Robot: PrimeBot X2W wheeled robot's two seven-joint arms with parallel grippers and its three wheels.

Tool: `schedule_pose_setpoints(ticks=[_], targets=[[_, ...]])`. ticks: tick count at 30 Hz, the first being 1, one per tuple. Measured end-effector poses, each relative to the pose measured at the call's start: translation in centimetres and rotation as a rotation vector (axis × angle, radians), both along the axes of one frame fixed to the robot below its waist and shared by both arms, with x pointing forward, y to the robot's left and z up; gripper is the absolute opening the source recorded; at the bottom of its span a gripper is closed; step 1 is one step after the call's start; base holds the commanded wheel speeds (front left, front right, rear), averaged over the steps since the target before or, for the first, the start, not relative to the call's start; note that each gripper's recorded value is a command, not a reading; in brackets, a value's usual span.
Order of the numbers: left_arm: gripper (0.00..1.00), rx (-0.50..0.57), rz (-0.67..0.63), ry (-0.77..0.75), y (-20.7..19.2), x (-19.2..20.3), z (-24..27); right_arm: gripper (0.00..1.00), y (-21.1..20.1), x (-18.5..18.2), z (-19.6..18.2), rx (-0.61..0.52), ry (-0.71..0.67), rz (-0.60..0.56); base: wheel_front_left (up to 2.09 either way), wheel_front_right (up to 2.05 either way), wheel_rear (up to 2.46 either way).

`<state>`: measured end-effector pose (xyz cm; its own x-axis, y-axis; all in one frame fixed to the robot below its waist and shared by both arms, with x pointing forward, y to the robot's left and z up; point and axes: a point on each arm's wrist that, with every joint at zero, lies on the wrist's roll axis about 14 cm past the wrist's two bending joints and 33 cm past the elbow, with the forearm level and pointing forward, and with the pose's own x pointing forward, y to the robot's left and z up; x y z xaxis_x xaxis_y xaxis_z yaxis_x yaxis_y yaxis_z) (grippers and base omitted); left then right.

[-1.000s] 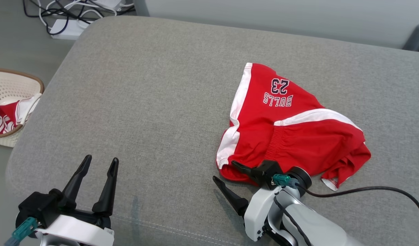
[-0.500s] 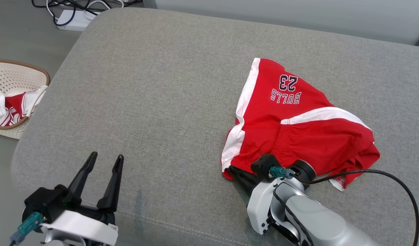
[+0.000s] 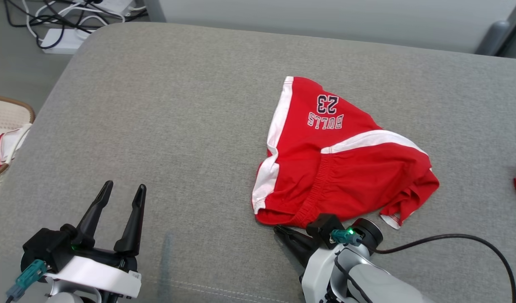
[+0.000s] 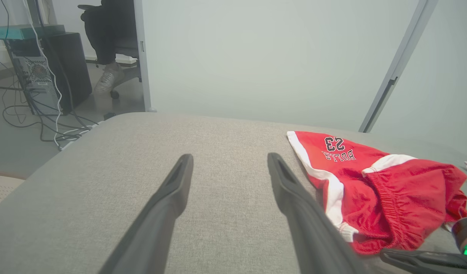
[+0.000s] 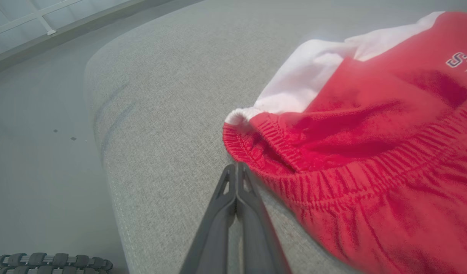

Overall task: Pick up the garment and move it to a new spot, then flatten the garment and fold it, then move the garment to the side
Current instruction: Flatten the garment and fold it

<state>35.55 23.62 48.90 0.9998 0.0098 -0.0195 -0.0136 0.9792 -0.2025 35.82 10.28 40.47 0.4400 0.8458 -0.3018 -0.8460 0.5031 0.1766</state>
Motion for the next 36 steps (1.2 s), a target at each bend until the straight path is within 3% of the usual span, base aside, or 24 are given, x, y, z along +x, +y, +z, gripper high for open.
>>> schedule_pose_setpoints(ticks=[6, 10, 11, 12, 13, 19, 25, 36], targets=[[1.00, -0.003, -0.032, -0.012, -0.7, 0.8, 0.2, 0.00, -1.1, 0.8, 0.8, 0.026, -0.023, -0.052, 0.00, 0.00, 0.00], [1.00, -0.004, -0.038, -0.014, -1.0, 0.9, 0.2, 0.00, -1.4, 2.2, 3.4, 0.109, -0.059, -0.114, 0.00, 0.00, 0.00], [1.00, -0.006, -0.040, -0.012, -1.1, 0.8, 0.1, 0.04, -1.7, 2.8, 4.3, 0.140, -0.068, -0.146, 0.00, 0.00, 0.00], [1.00, -0.008, -0.042, -0.013, -1.2, 0.8, 0.1, 0.87, -2.2, 3.3, 5.2, 0.175, -0.076, -0.182, 0.00, 0.00, 0.00], [1.00, -0.010, -0.045, -0.016, -1.3, 0.8, 0.1, 1.00, -2.7, 3.7, 6.1, 0.201, -0.093, -0.211, 0.00, 0.00, 0.00], [1.00, -0.016, -0.072, -0.030, -2.2, 1.0, 0.5, 1.00, -8.6, 5.1, 9.3, 0.303, -0.187, -0.442, 0.00, 0.00, 0.00], [1.00, 0.004, -0.095, -0.020, -2.6, 0.9, 0.4, 1.00, -17.6, 5.0, 9.8, 0.270, -0.276, -0.707, 0.00, 0.00, 0.00], [1.00, 0.023, -0.117, 0.012, -3.2, -0.3, 0.0, 1.00, -25.4, 1.2, 8.5, 0.174, -0.301, -0.926, 0.00, 0.00, 0.00]])
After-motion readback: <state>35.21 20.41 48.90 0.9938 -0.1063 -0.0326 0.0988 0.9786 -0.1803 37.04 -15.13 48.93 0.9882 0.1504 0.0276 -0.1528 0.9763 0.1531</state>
